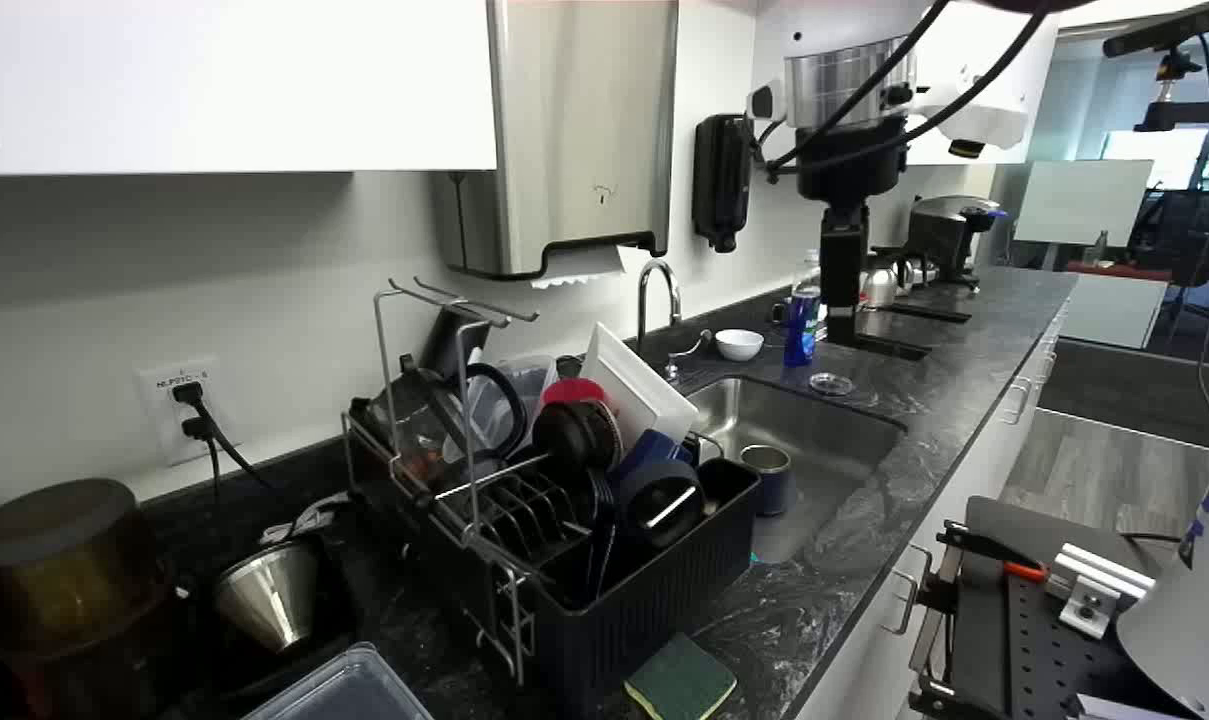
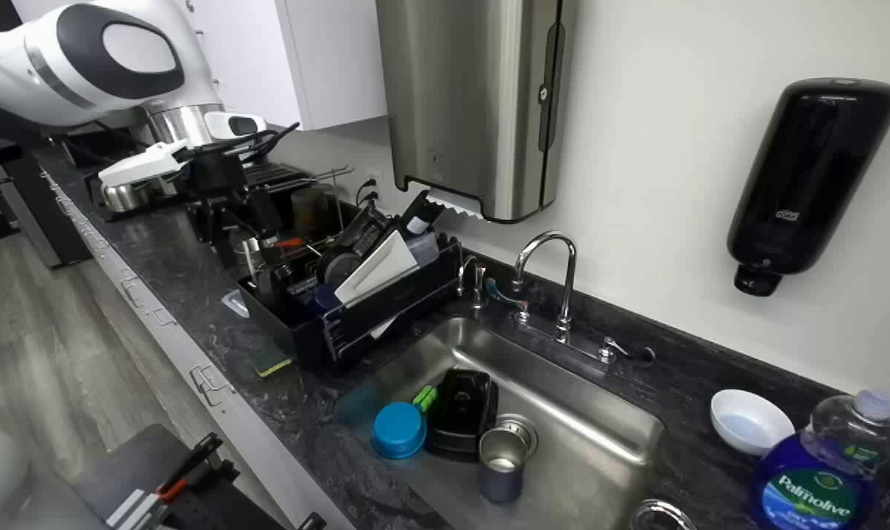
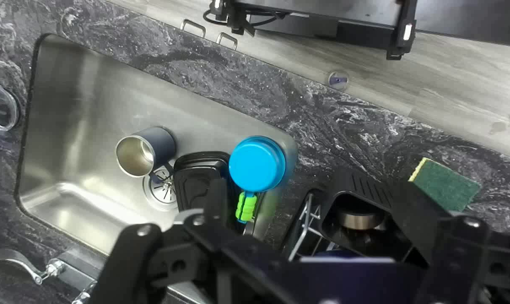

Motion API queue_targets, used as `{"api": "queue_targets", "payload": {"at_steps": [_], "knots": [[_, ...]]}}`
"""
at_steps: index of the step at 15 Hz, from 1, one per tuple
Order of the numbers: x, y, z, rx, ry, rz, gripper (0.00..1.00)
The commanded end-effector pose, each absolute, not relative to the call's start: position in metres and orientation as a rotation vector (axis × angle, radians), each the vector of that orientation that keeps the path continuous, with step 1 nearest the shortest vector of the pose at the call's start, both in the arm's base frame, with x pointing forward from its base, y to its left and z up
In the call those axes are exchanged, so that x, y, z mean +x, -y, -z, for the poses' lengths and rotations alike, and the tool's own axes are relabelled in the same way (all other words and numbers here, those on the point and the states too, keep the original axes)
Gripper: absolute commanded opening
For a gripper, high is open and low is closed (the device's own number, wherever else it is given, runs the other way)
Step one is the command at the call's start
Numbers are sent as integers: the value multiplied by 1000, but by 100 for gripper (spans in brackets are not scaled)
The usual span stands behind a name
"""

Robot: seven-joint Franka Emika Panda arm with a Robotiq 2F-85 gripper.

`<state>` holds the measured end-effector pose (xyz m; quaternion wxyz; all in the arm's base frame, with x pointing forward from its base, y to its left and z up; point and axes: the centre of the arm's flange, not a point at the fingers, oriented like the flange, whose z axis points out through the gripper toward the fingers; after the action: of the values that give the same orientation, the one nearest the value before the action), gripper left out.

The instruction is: Move the blue mug from the sink to the dish rack

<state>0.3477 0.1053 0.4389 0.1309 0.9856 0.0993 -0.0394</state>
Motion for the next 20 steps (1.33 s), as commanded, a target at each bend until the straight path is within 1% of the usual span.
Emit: {"api": "queue_targets", "payload": {"at_steps": [1,11,16,20], "knots": [[348,-105,-439,2862,-288,114,100],[351,-102,-438,2868,-290,114,100],[387,-50,-426,2917,-281,59,100],[406,0,-407,2981,-301,43,100]]}}
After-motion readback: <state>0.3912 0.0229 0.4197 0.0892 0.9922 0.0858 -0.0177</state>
